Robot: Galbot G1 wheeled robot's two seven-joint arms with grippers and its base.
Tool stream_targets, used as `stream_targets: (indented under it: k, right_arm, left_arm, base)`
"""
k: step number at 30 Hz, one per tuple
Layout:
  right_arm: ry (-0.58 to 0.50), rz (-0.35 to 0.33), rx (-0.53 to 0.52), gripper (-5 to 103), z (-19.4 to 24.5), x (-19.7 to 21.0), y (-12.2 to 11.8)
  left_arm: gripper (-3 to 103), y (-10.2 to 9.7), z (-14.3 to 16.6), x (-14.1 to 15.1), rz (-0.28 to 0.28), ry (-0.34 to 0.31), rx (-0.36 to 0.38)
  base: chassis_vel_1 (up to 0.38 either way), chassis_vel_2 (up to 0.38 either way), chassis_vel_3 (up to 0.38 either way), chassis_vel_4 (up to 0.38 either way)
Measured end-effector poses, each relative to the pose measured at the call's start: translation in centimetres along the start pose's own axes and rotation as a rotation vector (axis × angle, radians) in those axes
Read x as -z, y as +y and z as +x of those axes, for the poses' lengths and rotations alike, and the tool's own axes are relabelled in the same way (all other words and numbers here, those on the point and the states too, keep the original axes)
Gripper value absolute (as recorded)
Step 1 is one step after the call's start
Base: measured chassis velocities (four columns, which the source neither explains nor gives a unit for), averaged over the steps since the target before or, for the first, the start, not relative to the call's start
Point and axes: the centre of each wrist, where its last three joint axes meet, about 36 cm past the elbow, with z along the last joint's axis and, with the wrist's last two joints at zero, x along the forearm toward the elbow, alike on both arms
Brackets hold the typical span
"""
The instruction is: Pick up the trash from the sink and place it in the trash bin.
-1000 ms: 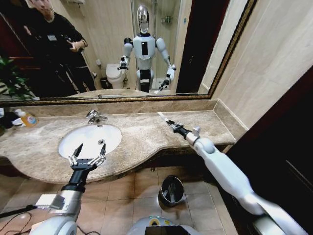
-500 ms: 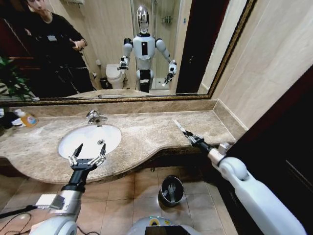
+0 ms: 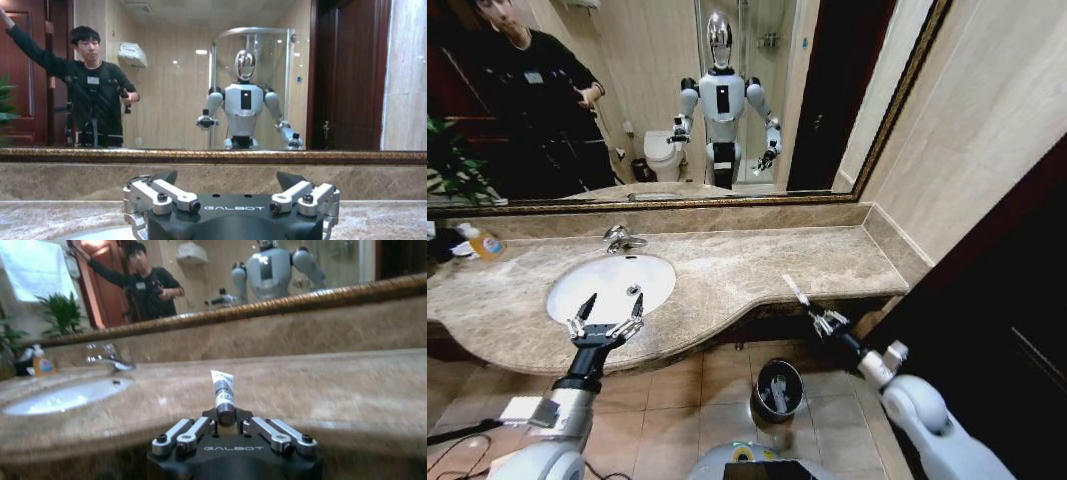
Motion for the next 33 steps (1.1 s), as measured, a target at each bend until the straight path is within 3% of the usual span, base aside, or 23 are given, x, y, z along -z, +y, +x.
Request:
stream_targets:
  k: [9, 22, 33]
  right_arm:
    - [0.139, -0.013, -0.073, 16, 1.4, -8.0, 0.0]
    - [0.342, -0.044, -0.188, 16, -1.3, -18.8, 1.3]
    - [0.486, 0.008, -0.209, 16, -1.5, -25.9, 2.4]
  left_arm:
    - [100, 0.0, 0.0, 0.0, 0.000, 0.000, 0.000]
    - [100, 0.0, 0.0, 0.0, 0.000, 0.000, 0.000]
    - [100, 0.0, 0.0, 0.0, 0.000, 0.000, 0.000]
  base:
    - [0.000, 0.000, 0.000, 0.000]
    - [0.000, 0.000, 0.000, 0.000]
    - [0.000, 0.000, 0.000, 0.000]
